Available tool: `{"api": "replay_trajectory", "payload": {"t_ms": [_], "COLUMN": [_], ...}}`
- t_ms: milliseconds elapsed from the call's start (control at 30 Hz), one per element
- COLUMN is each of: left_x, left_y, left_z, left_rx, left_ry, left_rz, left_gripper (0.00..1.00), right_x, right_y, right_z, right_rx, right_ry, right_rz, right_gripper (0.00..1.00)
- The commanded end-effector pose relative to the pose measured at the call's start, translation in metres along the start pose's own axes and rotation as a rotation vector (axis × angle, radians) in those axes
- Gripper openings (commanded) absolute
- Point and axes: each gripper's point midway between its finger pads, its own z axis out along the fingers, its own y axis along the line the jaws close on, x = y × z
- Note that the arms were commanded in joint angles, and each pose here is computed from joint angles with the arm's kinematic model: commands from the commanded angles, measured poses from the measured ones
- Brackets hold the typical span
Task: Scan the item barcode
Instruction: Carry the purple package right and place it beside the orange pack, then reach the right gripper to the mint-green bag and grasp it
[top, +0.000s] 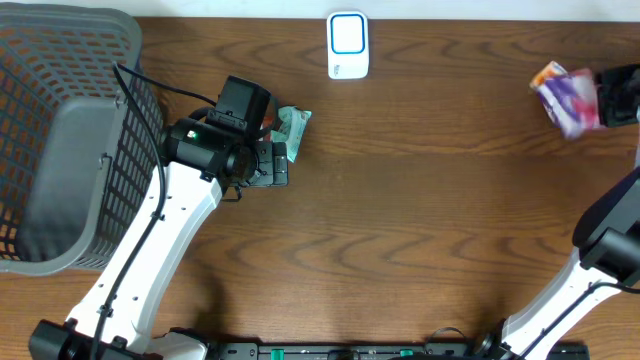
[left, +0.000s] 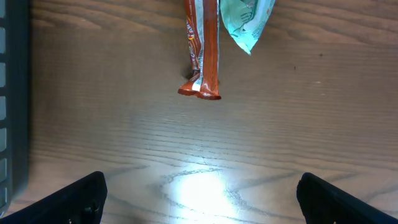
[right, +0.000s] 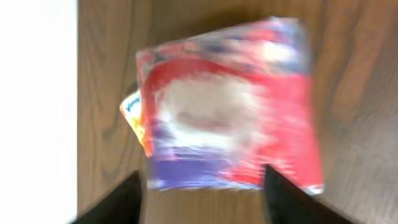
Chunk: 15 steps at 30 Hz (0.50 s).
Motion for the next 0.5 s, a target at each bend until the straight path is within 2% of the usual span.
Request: {"api": "replay_trajectory", "payload": {"t_ms": [0, 133, 167, 233, 300, 467], "left_x": [-0.001, -0.001, -0.001, -0.001, -0.001, -0.001], "left_y": [0.001, 0.001, 0.001, 0.001, 0.001, 0.001], "left_z": [0.0, 0.0, 0.0, 0.0, 0.0, 0.0], "left_rx": [-0.001, -0.001, -0.001, -0.001, -0.001, -0.001], "left_ry": [0.004, 0.004, 0.004, 0.004, 0.004, 0.004], "left_rz": [0.001, 0.001, 0.001, 0.001, 0.001, 0.001], "left_gripper": [0.98, 0.98, 0.98, 0.98, 0.98, 0.98], "right_x": [0.02, 0.051, 0.069, 0.118, 0.174, 0.294], "right_y": [0.023, 0.069, 0.083, 0.107, 0.118, 0.107], "right_z": [0.0, -0.039, -0.054, -0.08, -0.099, -0.108], "right_rx": [-0.114, -0.35, -0.42, -0.578, -0.694, -0.614], "right_ry": [0.094, 0.226, 0.276, 0.418, 0.57, 0.726], "right_rz": [-0.112, -0.28, -0.34, -0.484, -0.614, -0.877], "right_gripper": [0.69, 0.69, 0.7, 0.83, 0.92, 0.99]}}
